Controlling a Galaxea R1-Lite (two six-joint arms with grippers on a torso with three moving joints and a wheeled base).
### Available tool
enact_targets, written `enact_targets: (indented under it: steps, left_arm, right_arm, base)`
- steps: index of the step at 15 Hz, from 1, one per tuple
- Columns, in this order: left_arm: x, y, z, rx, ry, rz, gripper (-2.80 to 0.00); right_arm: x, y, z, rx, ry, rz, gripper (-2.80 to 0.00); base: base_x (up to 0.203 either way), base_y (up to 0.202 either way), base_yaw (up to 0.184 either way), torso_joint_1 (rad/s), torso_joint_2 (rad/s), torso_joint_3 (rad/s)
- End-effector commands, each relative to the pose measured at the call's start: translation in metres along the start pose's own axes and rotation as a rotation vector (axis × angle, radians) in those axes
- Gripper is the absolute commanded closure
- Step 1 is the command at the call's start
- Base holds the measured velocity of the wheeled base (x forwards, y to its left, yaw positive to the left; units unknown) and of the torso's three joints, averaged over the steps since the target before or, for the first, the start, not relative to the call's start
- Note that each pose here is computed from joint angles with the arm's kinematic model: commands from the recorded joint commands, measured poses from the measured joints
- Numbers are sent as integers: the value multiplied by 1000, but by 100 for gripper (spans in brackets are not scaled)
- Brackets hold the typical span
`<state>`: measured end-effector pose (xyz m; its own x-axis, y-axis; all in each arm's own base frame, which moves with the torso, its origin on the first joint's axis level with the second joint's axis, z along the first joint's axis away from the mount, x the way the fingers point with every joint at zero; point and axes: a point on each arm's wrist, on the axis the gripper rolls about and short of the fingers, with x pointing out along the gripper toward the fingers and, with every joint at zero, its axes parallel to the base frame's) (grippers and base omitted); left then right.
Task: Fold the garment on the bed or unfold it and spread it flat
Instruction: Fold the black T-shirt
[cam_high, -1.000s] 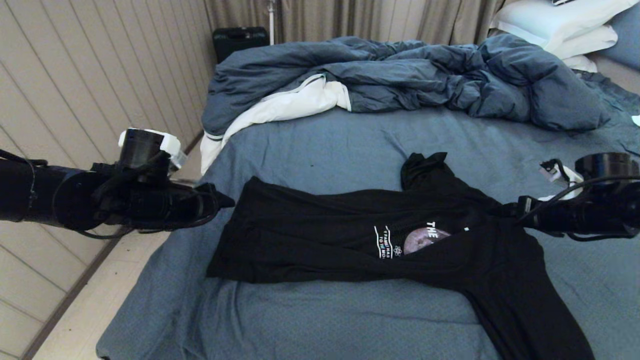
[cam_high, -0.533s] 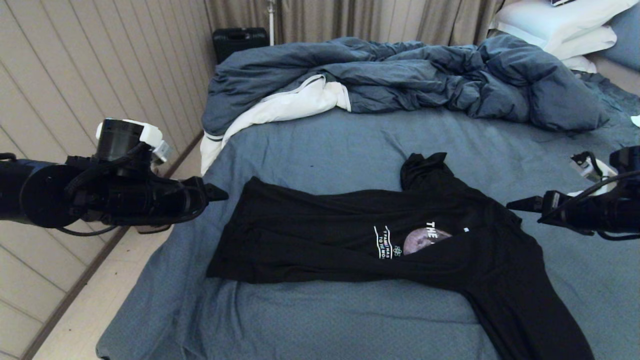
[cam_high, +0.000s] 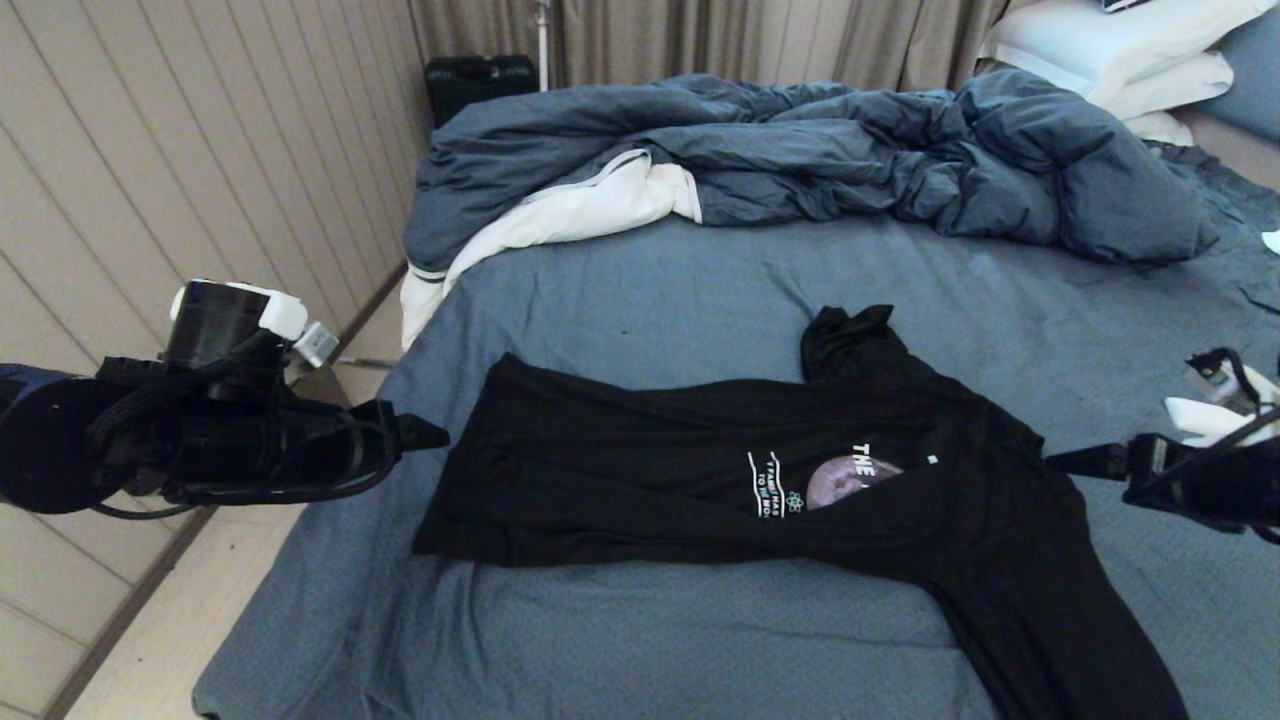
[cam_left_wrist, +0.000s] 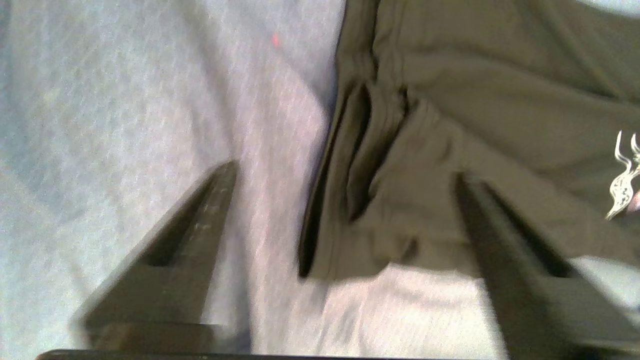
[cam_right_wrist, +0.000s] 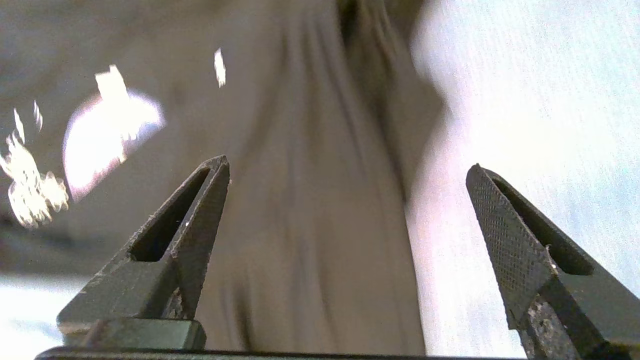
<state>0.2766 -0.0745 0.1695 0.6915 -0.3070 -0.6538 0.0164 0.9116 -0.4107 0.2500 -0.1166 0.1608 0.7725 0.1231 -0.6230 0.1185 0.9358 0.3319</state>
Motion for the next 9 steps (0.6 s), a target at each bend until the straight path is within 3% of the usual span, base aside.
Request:
enact_targets:
  steps: [1,5,9]
  left_arm:
    - [-14,0,-4,4,-18,-11,0]
    - [-13,3,-10,2,2,0,0]
    - [-11,4,-11,1,8,1,0]
  right_arm:
    - [-31,9,-12,-22,-23,-16,-280]
    - [-62,14,-49,-49,96,-46,-280]
    - [-71,1,-86,-58,225,-77,-280]
  base:
    - [0,0,0,0,0,0]
    - [0,0,0,0,0,0]
    - [0,0,0,0,0,0]
